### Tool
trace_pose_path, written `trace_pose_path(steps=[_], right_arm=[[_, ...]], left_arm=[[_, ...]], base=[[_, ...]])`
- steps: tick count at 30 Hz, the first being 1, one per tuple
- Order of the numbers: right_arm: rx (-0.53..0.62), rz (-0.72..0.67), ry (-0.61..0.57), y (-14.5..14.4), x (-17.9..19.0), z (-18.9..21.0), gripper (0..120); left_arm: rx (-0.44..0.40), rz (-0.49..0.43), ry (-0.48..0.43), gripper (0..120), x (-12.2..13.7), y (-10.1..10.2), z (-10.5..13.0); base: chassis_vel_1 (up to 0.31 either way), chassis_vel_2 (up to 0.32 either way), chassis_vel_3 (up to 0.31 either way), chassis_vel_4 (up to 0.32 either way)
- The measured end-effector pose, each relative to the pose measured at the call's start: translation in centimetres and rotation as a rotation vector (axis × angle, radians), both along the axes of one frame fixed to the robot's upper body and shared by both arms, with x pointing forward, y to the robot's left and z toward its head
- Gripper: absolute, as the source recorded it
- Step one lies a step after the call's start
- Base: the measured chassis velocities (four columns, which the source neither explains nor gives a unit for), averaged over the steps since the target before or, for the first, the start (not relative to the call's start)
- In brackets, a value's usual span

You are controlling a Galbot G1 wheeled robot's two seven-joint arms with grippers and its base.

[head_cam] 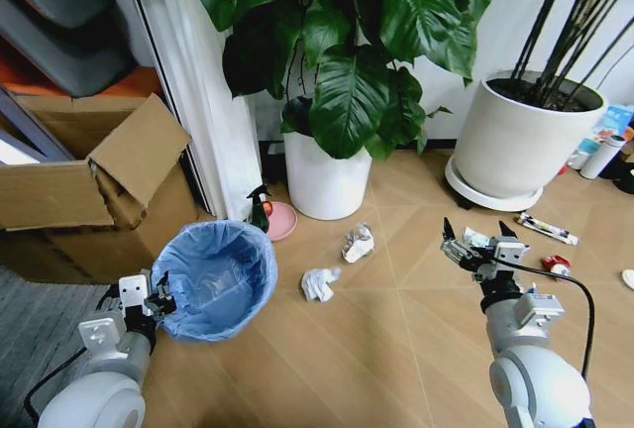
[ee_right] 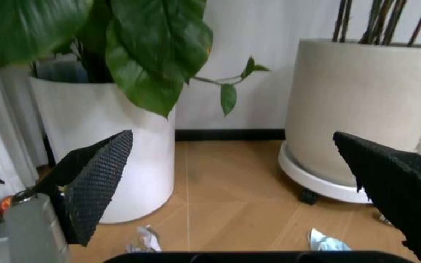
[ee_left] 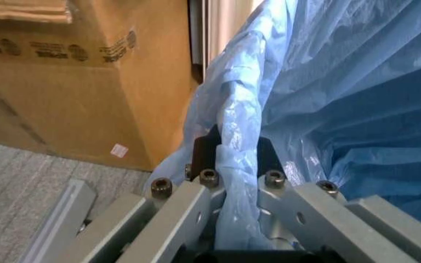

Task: Pick up the trash bin and place the garbage on the floor into it.

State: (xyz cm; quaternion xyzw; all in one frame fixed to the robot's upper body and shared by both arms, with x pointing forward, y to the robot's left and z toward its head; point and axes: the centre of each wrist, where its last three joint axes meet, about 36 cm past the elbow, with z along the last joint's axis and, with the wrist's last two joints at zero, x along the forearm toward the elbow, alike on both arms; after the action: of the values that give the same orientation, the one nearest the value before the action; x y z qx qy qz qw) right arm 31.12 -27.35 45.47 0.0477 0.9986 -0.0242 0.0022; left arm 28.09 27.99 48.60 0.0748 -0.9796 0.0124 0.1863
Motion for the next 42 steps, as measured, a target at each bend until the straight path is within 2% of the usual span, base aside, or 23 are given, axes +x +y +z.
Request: trace_pose_path(steps=[4, 7, 8, 12, 13, 15, 18, 19, 20, 24, 27, 33, 42], right_arm=[[0.029, 0.033, 0.036, 0.0, 1.6, -1.1, 100], [0.109, 0.098, 0.121, 1.1, 5.1, -4.2, 100], [0.109, 0.098, 0.121, 1.1, 5.1, -4.2, 100], [0.176, 0.216, 0.237, 4.5, 9.5, -7.8, 100], [0.176, 0.216, 0.237, 4.5, 9.5, -7.8, 100], [0.157, 0.276, 0.286, 6.5, 11.3, -9.5, 100], [0.14, 0.325, 0.337, 8.0, 12.7, -10.7, 100], [0.128, 0.375, 0.392, 9.5, 13.6, -12.1, 100], [0.128, 0.375, 0.392, 9.5, 13.6, -12.1, 100], [0.121, 0.476, 0.531, 13.1, 15.3, -15.6, 100], [0.102, 0.511, 0.575, 14.4, 16.1, -16.9, 100], [0.027, 0.526, 0.649, 15.7, 18.6, -19.4, 100], [-0.006, 0.527, 0.677, 15.9, 20.5, -20.8, 100]], left_arm=[[-0.015, 0.001, -0.003, 0, -0.2, -0.1, 0.0], [-0.027, 0.001, -0.027, 0, -0.4, -0.1, 0.0], [-0.027, 0.001, -0.027, 0, -0.4, -0.1, 0.0], [-0.02, -0.002, -0.05, 0, -0.6, 0.3, 0.5], [-0.02, -0.002, -0.05, 0, -0.6, 0.3, 0.5], [-0.013, -0.001, -0.057, 0, -0.8, 0.5, 0.7], [-0.009, 0.001, -0.059, 0, -0.9, 0.5, 0.9], [-0.008, 0.002, -0.059, 0, -1.1, 0.5, 1.0], [-0.008, 0.002, -0.059, 0, -1.1, 0.5, 1.0], [-0.008, 0.007, -0.061, 0, -1.3, 0.4, 1.1], [-0.008, 0.007, -0.063, 0, -1.3, 0.4, 1.1], [-0.005, 0.013, -0.069, 0, -1.4, 0.4, 1.3], [-0.007, 0.019, -0.07, 0, -1.3, 0.3, 1.0]], base=[[-0.016, 0.002, 0.0, 0.002], [0.014, -0.008, -0.004, 0.023], [0.043, -0.025, -0.013, 0.068], [0.023, -0.009, -0.003, 0.028], [0.0, 0.0, 0.0, 0.0], [0.0, 0.0, 0.0, 0.0], [0.0, 0.0, 0.0, 0.0], [0.0, 0.0, 0.0, 0.0], [0.0, 0.0, 0.0, 0.0], [0.0, 0.0, 0.0, 0.0], [0.0, 0.0, 0.0, 0.0], [0.0, 0.0, 0.0, 0.0], [0.0, 0.0, 0.0, 0.0]])
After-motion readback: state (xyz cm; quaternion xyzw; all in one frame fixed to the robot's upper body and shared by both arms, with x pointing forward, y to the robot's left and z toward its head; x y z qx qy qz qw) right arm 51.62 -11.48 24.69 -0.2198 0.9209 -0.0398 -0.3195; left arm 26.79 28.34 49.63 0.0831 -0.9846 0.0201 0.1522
